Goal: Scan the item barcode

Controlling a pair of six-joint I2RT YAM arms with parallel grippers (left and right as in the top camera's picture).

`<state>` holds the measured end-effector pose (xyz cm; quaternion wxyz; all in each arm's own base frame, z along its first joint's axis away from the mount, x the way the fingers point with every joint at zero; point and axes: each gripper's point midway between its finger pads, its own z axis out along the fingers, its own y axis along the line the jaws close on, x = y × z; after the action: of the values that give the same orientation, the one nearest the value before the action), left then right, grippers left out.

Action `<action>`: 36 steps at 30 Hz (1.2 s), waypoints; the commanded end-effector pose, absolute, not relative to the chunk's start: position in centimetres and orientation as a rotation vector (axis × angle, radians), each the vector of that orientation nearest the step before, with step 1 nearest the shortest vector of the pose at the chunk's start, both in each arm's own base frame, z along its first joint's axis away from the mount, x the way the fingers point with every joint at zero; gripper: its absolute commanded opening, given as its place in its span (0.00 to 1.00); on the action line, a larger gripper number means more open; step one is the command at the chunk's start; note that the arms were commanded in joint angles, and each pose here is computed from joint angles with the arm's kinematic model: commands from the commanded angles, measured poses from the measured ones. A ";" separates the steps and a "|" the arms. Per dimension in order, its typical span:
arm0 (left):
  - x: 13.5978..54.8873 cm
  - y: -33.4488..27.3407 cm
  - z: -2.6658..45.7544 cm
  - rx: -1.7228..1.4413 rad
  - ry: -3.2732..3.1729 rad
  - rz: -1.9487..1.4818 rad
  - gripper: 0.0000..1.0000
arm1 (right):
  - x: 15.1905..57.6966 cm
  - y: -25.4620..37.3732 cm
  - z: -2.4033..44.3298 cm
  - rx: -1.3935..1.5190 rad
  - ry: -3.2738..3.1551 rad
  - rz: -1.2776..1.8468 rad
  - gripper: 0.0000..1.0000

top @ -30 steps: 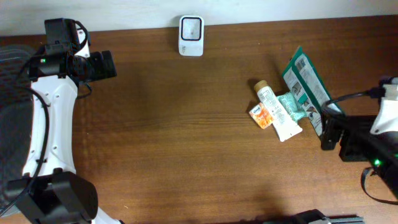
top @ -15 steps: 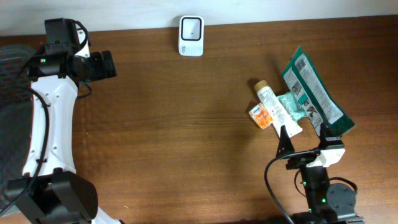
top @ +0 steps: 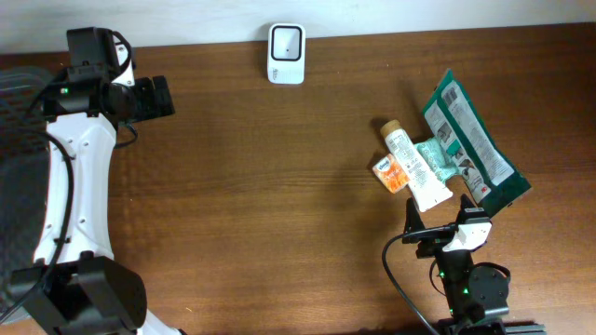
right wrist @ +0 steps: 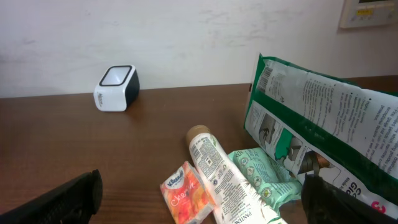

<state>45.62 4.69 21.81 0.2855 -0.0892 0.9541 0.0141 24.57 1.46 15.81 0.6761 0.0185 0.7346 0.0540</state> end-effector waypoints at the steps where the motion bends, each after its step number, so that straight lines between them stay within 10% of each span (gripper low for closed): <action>1: 45.6 4.9 22.2 -0.227 2.542 0.051 0.99 | 24.6 1.5 15.6 0.039 1.648 0.129 0.98; 11: 43.9 4.7 27.2 -0.219 2.428 0.051 0.99 | 24.6 1.5 15.6 0.039 1.648 0.129 0.98; 18: 33.3 3.5 38.0 -0.176 1.920 0.036 0.99 | 24.6 1.5 15.6 0.039 1.648 0.129 0.98; 36: 24.6 1.0 15.6 0.160 1.647 0.222 0.99 | 24.6 1.5 15.6 0.039 1.648 0.129 0.98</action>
<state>24.58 1.36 15.72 0.6714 0.0559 0.7328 0.0959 24.57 1.59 15.87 0.6782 0.0158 0.7325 0.0569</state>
